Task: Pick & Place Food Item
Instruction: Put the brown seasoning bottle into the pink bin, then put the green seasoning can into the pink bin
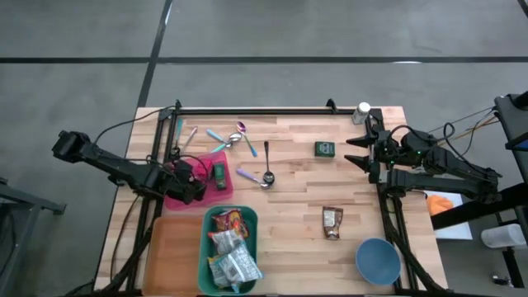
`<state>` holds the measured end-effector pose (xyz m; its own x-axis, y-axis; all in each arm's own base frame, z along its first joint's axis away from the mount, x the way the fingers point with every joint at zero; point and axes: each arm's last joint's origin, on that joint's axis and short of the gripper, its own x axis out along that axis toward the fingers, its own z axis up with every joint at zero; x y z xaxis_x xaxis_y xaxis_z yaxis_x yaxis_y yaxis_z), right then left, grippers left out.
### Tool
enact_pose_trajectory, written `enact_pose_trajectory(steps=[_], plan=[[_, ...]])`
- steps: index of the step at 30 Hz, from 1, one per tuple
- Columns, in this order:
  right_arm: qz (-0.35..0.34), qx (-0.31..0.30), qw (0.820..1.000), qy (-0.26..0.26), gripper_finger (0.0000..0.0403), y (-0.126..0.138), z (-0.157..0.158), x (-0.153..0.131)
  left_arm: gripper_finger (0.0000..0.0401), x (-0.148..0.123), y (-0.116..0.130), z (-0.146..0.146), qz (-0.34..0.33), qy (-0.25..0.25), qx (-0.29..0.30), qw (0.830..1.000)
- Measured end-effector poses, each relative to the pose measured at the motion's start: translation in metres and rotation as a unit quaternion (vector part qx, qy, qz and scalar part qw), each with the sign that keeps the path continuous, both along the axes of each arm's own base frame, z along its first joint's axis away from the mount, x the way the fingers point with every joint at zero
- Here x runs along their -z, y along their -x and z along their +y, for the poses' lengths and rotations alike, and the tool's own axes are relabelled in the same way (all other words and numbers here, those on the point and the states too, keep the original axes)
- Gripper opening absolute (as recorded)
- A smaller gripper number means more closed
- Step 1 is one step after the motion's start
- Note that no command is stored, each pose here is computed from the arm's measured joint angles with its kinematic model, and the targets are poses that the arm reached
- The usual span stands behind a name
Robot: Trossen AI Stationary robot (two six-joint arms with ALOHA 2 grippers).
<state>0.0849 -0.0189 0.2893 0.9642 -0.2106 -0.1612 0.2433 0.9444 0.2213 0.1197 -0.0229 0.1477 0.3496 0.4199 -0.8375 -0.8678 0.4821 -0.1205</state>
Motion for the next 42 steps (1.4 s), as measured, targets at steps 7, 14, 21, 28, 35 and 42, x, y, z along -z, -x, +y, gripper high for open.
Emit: enact_pose_trajectory(steps=[7, 14, 21, 28, 35, 42], plan=[[0.0, 0.0, 1.0, 0.0, 0.0286, 0.0, 0.0, 0.0, 0.0295, -0.008, 0.004, 0.001, -0.03, 0.011, 0.001, 0.999], [0.0, 0.0, 1.0, 0.0, 0.0286, 0.0, 0.0, 0.0, 0.0324, -0.04, 0.004, 0.001, -0.061, 0.011, 0.035, 0.997], [0.0, 0.0, 1.0, 0.0, 0.0286, 0.0, 0.0, 0.0, 0.0329, -0.085, -0.004, -0.001, -0.093, -0.02, 0.082, 0.992], [0.0, 0.0, 1.0, 0.0, 0.0286, 0.0, 0.0, 0.0, 0.0329, -0.117, -0.01, 0.003, -0.128, -0.112, 0.066, 0.983], [0.0, 0.0, 1.0, 0.0, 0.0286, 0.0, 0.0, 0.0, 0.0329, -0.14, -0.011, 0.008, -0.203, -0.135, 0.049, 0.969], [0.0, 0.0, 1.0, 0.0, 0.0286, 0.0, 0.0, 0.0, 0.0329, -0.168, -0.03, 0.017, -0.267, -0.237, 0.086, 0.93]])
